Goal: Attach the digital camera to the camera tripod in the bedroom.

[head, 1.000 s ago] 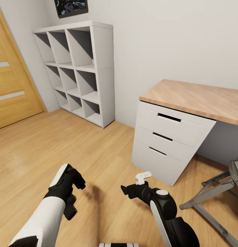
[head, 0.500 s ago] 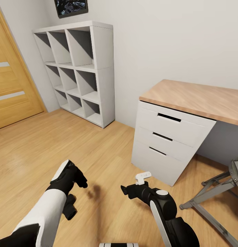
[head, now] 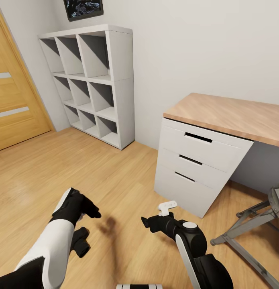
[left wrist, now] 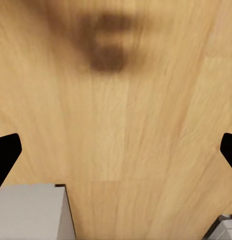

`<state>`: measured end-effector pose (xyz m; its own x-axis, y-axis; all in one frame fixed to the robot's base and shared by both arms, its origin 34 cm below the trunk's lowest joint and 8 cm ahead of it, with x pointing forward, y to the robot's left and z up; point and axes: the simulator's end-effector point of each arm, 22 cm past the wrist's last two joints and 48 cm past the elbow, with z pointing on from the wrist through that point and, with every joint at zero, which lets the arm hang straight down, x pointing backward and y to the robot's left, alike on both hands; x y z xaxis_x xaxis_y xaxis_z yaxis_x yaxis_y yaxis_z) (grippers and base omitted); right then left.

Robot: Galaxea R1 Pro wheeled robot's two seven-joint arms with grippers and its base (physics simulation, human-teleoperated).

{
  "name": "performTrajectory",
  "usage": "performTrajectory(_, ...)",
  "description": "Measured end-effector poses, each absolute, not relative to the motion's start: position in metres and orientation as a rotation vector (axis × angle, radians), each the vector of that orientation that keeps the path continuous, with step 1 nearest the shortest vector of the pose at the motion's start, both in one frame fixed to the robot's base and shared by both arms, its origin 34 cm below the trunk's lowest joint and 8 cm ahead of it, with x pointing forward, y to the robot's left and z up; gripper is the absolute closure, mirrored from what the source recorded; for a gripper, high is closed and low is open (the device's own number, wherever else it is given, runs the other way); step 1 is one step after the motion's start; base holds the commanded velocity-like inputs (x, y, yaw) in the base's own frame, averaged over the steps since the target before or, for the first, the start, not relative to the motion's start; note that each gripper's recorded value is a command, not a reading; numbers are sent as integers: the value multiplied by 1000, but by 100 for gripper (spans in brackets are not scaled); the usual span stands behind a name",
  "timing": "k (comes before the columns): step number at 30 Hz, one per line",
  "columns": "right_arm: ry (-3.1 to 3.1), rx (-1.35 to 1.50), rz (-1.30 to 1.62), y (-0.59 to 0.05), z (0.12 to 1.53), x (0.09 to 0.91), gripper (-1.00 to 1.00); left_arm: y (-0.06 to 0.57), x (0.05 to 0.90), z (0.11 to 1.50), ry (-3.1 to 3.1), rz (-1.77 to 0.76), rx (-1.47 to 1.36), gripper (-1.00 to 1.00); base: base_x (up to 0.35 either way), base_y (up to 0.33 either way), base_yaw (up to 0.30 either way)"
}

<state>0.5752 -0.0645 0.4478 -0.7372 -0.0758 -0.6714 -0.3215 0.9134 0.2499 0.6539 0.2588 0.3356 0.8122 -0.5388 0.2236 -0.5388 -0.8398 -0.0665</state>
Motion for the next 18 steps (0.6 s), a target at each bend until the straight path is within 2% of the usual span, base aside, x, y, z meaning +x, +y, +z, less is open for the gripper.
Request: performTrajectory(18,2372,-267,457,-68,449,579,-100,263,674,356,764,-520,-3025,-100,0,0,0)
